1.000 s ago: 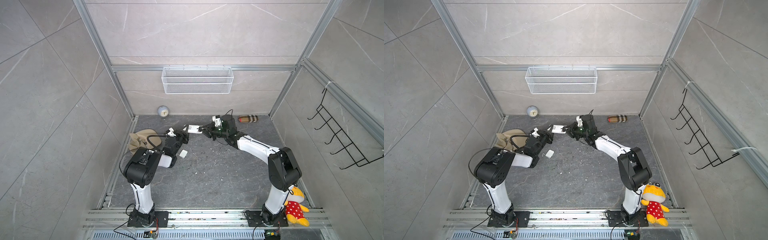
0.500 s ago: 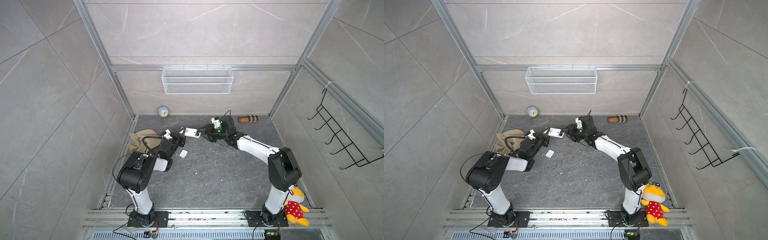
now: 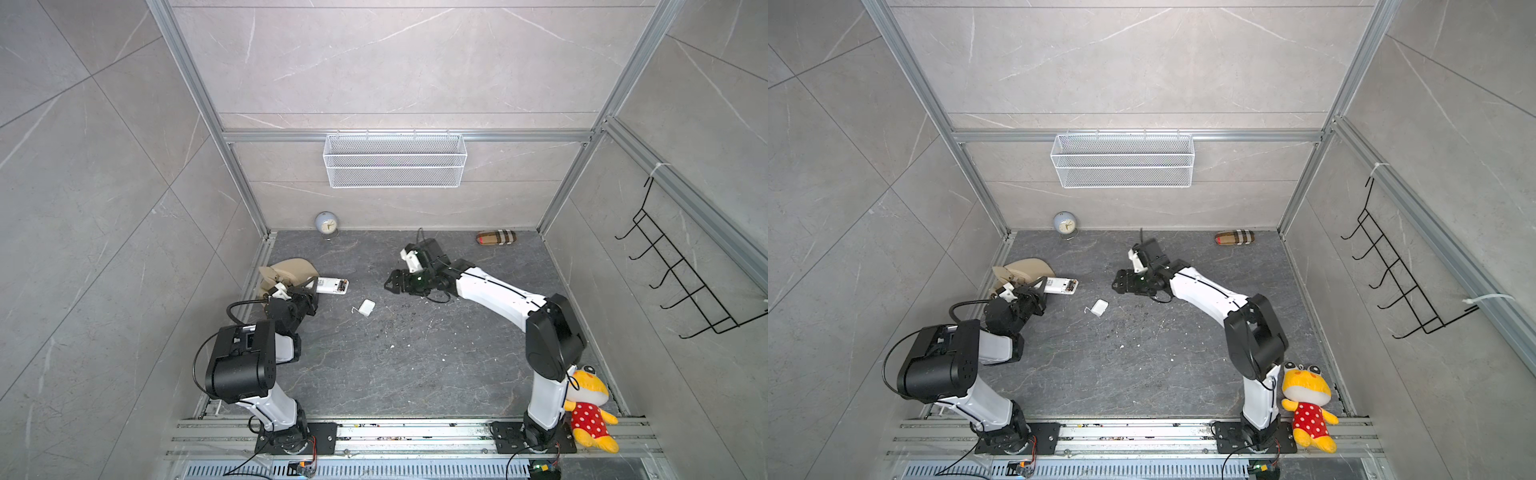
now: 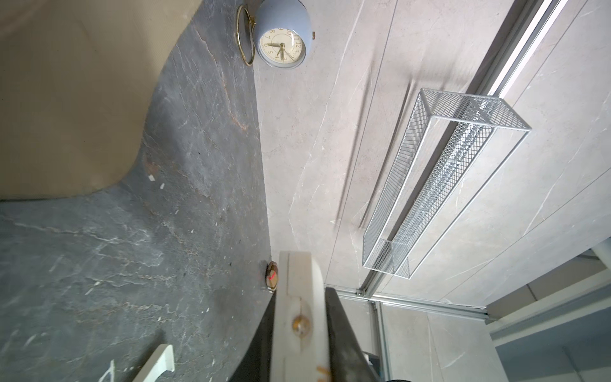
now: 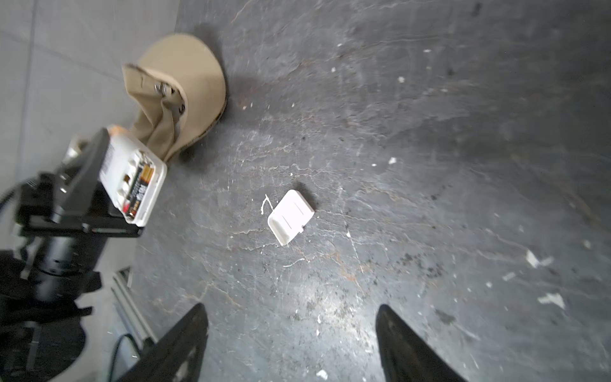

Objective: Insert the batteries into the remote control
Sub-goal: 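Pull the remote back with the left gripper while the right gripper moves to the cover, then lower the open right gripper around the white battery cover and close it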

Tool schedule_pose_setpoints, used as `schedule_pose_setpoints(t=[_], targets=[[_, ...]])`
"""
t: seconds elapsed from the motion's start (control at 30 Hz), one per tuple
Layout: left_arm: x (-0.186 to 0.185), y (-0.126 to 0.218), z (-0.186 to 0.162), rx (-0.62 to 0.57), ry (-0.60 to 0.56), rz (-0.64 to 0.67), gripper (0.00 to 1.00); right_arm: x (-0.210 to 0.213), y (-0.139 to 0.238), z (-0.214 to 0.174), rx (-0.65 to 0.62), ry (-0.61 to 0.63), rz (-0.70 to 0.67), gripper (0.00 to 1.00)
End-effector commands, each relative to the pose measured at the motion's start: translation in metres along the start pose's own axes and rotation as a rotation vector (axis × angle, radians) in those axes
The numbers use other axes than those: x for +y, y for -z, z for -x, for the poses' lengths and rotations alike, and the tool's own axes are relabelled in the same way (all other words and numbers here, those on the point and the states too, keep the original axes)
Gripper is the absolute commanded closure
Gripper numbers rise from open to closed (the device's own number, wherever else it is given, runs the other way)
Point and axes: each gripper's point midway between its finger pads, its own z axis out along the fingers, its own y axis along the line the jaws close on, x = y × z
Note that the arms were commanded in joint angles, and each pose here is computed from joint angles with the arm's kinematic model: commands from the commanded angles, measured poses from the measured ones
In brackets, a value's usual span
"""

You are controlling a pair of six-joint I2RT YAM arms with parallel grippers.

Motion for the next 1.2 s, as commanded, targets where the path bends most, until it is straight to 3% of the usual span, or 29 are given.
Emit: schedule_pose_setpoints(t=[0.0,0.33,0.67,0.87,1.17], targets=[[-0.002,0.010,-0.003,0.045,-0.159,0.014,1.00,-0.005,-0.024,-0.016,0.090,0.219,-0.103,0.15],[0.022,0.038,0.007,-0.060,-0.319,0.141,1.00,0.001,-0.083,-0.019,0.199,0.421,-0.120,0.10],[0.043,0.038,0.008,-0.052,-0.261,0.204,1.00,-0.005,-0.132,-0.027,0.293,0.579,-0.259,0.05],[0.048,0.045,0.013,-0.080,-0.236,0.220,1.00,0.001,-0.139,-0.031,0.294,0.680,-0.311,0.03],[0.046,0.053,0.012,-0.088,-0.247,0.243,1.00,0.001,-0.143,-0.031,0.297,0.712,-0.311,0.07]])
